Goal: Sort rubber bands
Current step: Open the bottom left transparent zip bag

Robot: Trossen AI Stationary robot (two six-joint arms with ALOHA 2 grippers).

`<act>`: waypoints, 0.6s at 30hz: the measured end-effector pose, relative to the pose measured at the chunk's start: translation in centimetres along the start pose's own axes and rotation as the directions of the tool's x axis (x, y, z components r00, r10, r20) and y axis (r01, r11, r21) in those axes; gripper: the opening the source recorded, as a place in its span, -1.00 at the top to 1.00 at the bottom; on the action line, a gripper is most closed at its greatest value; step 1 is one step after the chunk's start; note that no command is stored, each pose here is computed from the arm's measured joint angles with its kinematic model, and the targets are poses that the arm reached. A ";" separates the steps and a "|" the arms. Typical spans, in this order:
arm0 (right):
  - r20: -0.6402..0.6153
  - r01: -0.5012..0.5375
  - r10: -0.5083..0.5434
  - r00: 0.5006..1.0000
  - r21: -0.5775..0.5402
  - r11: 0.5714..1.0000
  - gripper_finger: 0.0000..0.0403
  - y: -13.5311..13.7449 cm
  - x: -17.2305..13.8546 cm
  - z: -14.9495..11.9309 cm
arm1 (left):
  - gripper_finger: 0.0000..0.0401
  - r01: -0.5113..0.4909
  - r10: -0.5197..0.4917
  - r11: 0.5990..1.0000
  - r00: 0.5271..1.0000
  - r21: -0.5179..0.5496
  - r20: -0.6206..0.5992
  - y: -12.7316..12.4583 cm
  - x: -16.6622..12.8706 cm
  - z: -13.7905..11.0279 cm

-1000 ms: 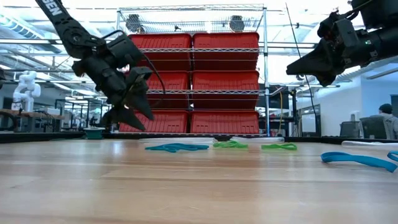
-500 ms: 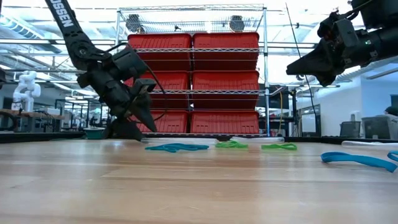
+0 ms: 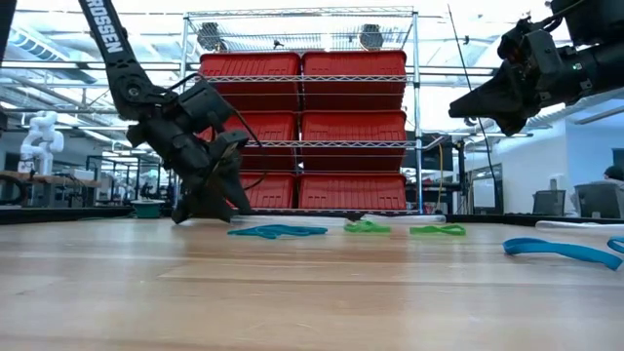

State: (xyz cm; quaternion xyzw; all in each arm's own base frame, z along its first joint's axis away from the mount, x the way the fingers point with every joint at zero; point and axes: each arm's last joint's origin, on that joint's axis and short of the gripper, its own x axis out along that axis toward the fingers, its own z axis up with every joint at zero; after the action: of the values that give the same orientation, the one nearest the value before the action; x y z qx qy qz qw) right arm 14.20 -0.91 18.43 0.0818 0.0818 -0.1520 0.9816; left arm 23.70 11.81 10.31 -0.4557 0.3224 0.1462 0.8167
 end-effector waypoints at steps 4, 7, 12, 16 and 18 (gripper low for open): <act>0.000 0.000 0.000 1.000 0.000 1.000 0.50 0.0 0.0 0.0 | 0.76 0.007 -0.009 0.998 0.999 0.062 0.033 -0.2 -0.1 0.3; 0.001 0.000 0.000 1.000 0.000 1.000 0.50 0.0 0.0 0.0 | 0.95 0.014 -0.020 0.994 0.999 0.107 0.049 -0.5 -0.6 0.4; 0.034 -0.008 0.008 0.999 0.001 1.000 0.50 0.1 0.2 0.3 | 0.98 0.056 -0.090 0.964 0.989 0.261 0.117 -2.4 -2.2 1.0; 0.045 -0.045 0.045 0.998 -0.004 0.999 0.50 0.4 0.7 0.6 | 0.98 0.061 -0.139 0.923 0.973 0.381 0.183 -4.3 -3.8 1.2; 0.035 -0.057 0.057 0.998 -0.005 0.998 0.50 0.7 1.1 1.2 | 0.99 0.058 -0.170 0.884 0.964 0.463 0.203 -5.2 -4.5 1.2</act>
State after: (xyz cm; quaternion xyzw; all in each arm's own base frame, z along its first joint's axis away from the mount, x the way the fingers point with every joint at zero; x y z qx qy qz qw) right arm 15.64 -0.82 19.44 0.0792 0.0623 -0.1252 0.9870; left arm 23.56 10.25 17.08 -0.2502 0.2198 0.0720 0.9401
